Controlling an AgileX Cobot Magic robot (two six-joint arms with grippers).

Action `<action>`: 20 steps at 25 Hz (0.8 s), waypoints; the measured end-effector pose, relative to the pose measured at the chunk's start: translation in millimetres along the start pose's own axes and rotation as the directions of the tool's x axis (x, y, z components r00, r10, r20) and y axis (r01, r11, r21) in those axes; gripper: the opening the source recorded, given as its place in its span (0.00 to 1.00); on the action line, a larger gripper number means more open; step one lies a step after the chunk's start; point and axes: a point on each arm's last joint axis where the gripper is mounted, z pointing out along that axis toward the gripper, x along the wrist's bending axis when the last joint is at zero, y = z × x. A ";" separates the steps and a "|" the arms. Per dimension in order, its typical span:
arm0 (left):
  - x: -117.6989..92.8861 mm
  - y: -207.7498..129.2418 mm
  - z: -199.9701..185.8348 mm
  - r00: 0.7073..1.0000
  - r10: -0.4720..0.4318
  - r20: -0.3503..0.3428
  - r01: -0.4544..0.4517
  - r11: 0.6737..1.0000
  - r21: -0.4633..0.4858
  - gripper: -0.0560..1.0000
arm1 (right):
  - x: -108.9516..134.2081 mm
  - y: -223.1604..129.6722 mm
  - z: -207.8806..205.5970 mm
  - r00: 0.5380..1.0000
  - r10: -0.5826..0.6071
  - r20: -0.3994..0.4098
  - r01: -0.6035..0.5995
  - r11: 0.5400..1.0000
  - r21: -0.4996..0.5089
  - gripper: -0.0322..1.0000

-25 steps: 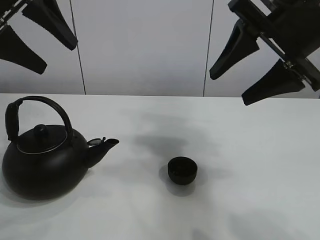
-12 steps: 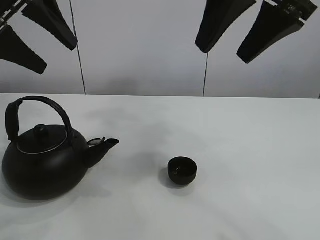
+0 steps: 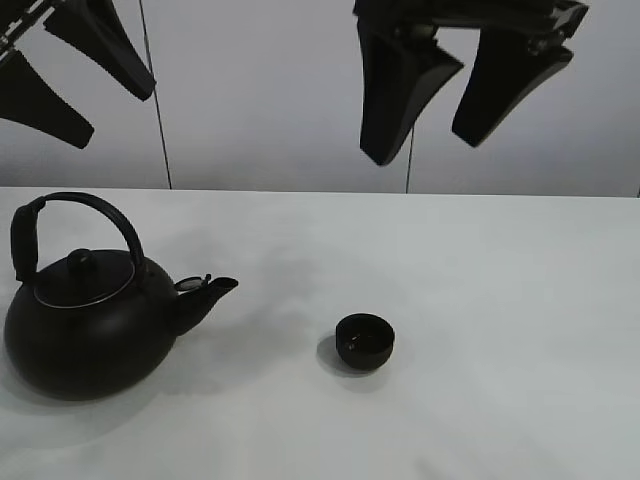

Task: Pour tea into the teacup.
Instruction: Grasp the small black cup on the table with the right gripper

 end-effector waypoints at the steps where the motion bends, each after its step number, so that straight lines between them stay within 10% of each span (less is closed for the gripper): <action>1: 0.0 0.0 0.0 1.000 0.000 0.000 0.000 1.000 0.000 0.51 | -0.6 0.6 4.4 1.000 0.008 0.001 -0.008 1.000 0.013 0.60; 20: 0.1 0.3 0.0 1.000 0.000 -0.001 0.000 1.000 -0.003 0.51 | -16.0 5.0 167.5 0.998 0.067 0.008 -0.066 0.960 0.271 0.60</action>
